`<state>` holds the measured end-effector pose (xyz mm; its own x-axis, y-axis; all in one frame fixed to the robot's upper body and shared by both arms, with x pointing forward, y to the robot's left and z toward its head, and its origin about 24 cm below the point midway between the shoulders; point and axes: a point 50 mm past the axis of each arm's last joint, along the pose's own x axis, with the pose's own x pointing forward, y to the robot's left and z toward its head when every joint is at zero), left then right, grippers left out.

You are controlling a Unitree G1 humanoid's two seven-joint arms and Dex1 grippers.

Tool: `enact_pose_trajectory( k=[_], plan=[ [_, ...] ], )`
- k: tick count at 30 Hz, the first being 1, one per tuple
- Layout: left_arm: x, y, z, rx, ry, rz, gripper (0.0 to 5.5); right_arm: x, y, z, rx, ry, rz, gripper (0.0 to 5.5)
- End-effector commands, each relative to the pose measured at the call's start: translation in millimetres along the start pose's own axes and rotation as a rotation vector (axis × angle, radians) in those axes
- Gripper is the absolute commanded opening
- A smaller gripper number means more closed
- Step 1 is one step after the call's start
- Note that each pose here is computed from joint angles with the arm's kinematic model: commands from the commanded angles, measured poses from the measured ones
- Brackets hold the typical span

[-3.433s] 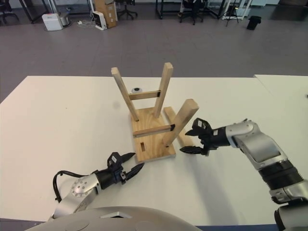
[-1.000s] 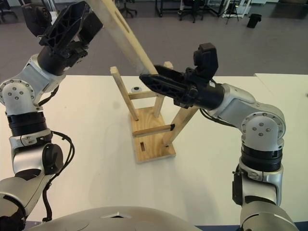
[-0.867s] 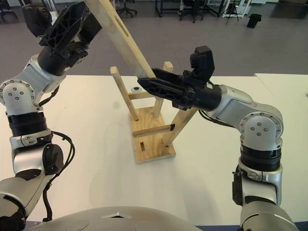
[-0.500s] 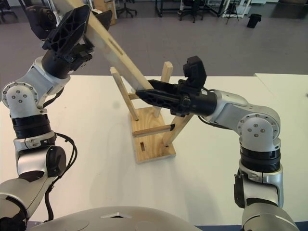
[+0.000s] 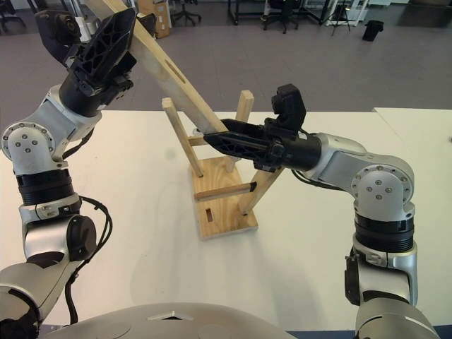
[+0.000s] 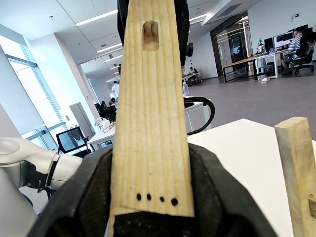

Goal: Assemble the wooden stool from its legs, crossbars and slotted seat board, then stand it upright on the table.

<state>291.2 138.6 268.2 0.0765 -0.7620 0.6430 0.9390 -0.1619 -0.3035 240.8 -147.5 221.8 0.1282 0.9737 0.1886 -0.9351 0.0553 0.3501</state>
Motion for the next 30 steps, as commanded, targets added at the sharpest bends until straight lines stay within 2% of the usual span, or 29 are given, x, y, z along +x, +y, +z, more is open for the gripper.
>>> enact_pose_trajectory(
  k=[1, 3, 4, 6, 8, 9, 10, 11, 12, 13, 14, 16, 19, 21, 23, 26, 30],
  plan=[
    [-1, -1, 0, 0.031, 0.016, 0.019, 2.07, -1, 0, 3, -0.007, -0.017, -0.029, 2.07],
    [-2, 0, 3, 0.082, 0.03, 0.042, 2.05, -1, -7, 11, 0.018, -0.086, -0.07, 2.07],
    [-2, 0, 11, 0.14, 0.023, 0.06, 2.03, -4, -11, 20, 0.006, -0.157, -0.102, 2.46],
    [-4, -5, 35, 0.251, -0.047, 0.087, 2.03, -14, -18, 42, -0.046, -0.315, -0.196, 2.79],
    [-17, -10, 54, 0.337, -0.136, 0.152, 2.03, -41, -28, 67, -0.112, -0.538, -0.383, 3.21],
    [-26, -13, 57, 0.356, -0.168, 0.184, 2.03, -61, -30, 73, -0.129, -0.647, -0.474, 3.24],
    [-36, -18, 56, 0.368, -0.183, 0.215, 2.03, -87, -36, 68, -0.161, -0.687, -0.632, 3.24],
    [-47, -24, 50, 0.37, -0.177, 0.249, 2.03, -116, -47, 44, -0.162, -0.637, -0.85, 3.24],
    [-54, -29, 44, 0.367, -0.16, 0.277, 2.03, -140, -55, 13, -0.181, -0.502, -1.051, 3.24],
    [-61, -31, 37, 0.36, -0.129, 0.303, 2.03, -160, -61, -27, -0.224, -0.238, -1.248, 3.24],
    [-66, -32, 28, 0.338, -0.089, 0.325, 2.03, -168, -59, -65, -0.24, -0.023, -1.316, 3.24],
    [-76, -30, 1, 0.299, 0.057, 0.369, 2.03, -156, -54, -117, -0.219, 0.169, -1.303, 3.24],
    [-89, -27, -29, 0.257, 0.254, 0.445, 2.03, -126, -46, -178, -0.147, 0.341, -1.191, 3.24],
    [-101, -25, -40, 0.266, 0.374, 0.512, 2.03, -107, -38, -197, -0.113, 0.368, -1.107, 3.24],
    [-114, -22, -52, 0.279, 0.429, 0.568, 2.03, -93, -36, -204, -0.1, 0.362, -1.068, 3.24],
    [-123, -19, -62, 0.326, 0.442, 0.593, 2.03, -86, -32, -209, -0.092, 0.374, -1.037, 3.24],
    [-125, -18, -68, 0.358, 0.378, 0.582, 2.03, -83, -31, -212, -0.085, 0.378, -1.03, 3.24]
  ],
)
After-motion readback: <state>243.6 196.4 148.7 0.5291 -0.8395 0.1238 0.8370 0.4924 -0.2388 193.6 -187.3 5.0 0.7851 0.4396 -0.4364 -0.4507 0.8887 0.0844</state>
